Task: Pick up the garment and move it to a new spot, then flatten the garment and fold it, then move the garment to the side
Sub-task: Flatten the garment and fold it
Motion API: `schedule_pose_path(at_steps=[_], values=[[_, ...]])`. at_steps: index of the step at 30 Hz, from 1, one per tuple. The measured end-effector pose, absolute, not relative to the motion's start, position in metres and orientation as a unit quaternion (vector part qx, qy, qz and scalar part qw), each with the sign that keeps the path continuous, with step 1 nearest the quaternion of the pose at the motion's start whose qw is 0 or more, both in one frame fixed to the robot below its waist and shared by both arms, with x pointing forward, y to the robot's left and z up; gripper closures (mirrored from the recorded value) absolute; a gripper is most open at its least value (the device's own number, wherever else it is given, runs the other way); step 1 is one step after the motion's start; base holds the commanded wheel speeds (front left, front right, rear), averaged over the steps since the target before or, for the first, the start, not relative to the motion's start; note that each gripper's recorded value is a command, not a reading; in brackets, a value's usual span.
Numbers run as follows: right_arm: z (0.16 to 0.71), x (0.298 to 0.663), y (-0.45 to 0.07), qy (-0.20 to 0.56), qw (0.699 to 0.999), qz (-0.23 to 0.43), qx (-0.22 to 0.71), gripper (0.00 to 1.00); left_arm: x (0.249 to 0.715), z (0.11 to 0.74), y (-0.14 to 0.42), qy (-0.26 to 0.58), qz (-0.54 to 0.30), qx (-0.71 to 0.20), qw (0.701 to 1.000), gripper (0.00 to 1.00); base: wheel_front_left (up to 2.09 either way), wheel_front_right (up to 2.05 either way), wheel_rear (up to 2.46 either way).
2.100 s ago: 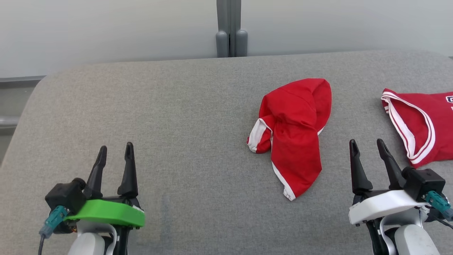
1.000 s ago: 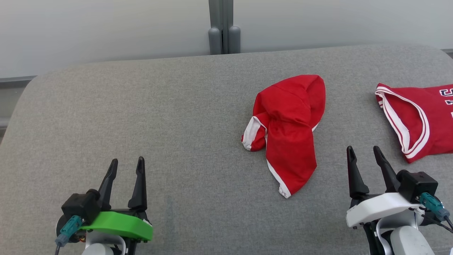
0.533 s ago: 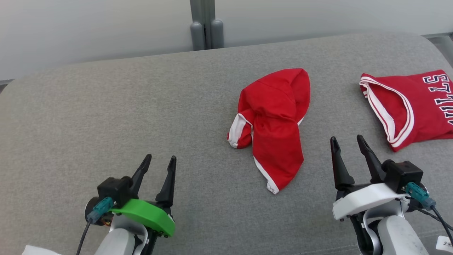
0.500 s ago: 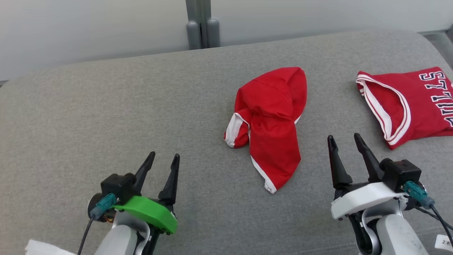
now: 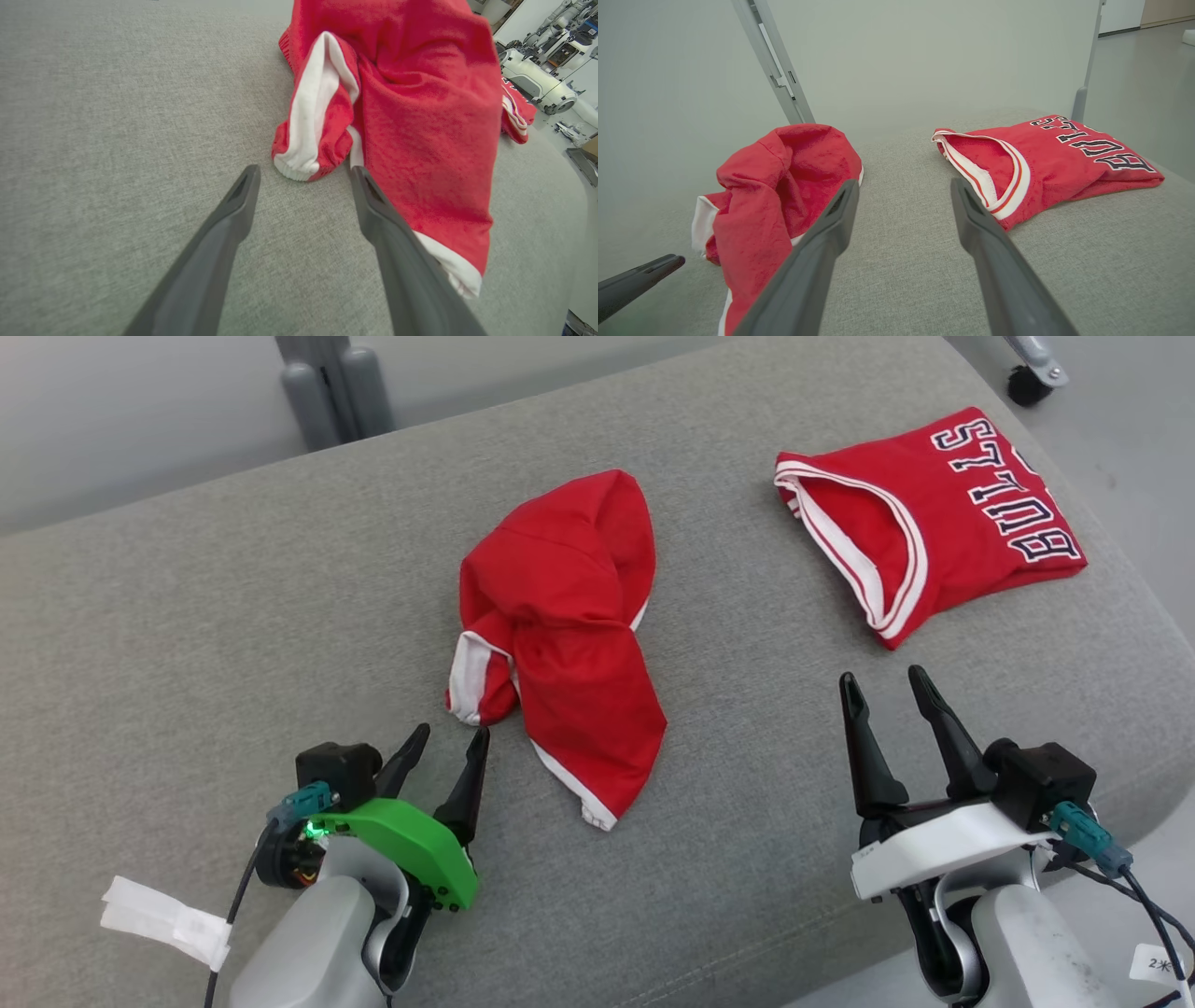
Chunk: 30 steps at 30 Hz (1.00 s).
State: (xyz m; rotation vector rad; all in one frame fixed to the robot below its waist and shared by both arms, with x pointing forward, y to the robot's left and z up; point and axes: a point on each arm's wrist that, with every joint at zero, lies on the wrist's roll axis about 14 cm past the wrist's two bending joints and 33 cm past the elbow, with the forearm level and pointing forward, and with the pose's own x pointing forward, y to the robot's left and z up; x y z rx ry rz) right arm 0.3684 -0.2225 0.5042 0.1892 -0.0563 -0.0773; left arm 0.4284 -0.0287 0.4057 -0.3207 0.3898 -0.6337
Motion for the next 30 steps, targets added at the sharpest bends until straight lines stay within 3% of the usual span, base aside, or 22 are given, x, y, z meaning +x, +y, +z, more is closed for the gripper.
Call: schedule_pose_path(at_steps=[13, 14, 15, 17, 23, 30], values=[[0.488, 0.354, -0.253, -0.008, 0.992, -0.093, 0.090, 0.00, 0.461, 0.377, -0.056, 0.226, -0.304, -0.160, 0.911, 0.00, 0.00, 0.00, 0.00], [0.487, 0.355, -0.254, -0.006, 0.992, -0.094, 0.090, 0.00, 0.462, 0.377, -0.058, 0.227, -0.305, -0.162, 0.911, 0.11, 0.00, 0.00, 0.00], [0.486, 0.355, -0.254, -0.006, 0.991, -0.094, 0.090, 0.00, 0.463, 0.377, -0.060, 0.228, -0.306, -0.164, 0.910, 0.60, 0.00, 0.00, 0.00], [0.485, 0.356, -0.254, -0.004, 0.991, -0.094, 0.091, 0.00, 0.463, 0.379, -0.065, 0.228, -0.310, -0.168, 0.908, 1.00, 0.00, 0.00, 0.00], [0.486, 0.360, -0.251, -0.008, 0.992, -0.088, 0.093, 0.00, 0.464, 0.396, -0.080, 0.213, -0.325, -0.187, 0.902, 1.00, 0.00, 0.00, 0.00], [0.490, 0.364, -0.246, -0.017, 0.992, -0.079, 0.095, 0.00, 0.484, 0.474, -0.105, 0.109, -0.367, -0.209, 0.900, 1.00, 0.00, 0.00, 0.00]])
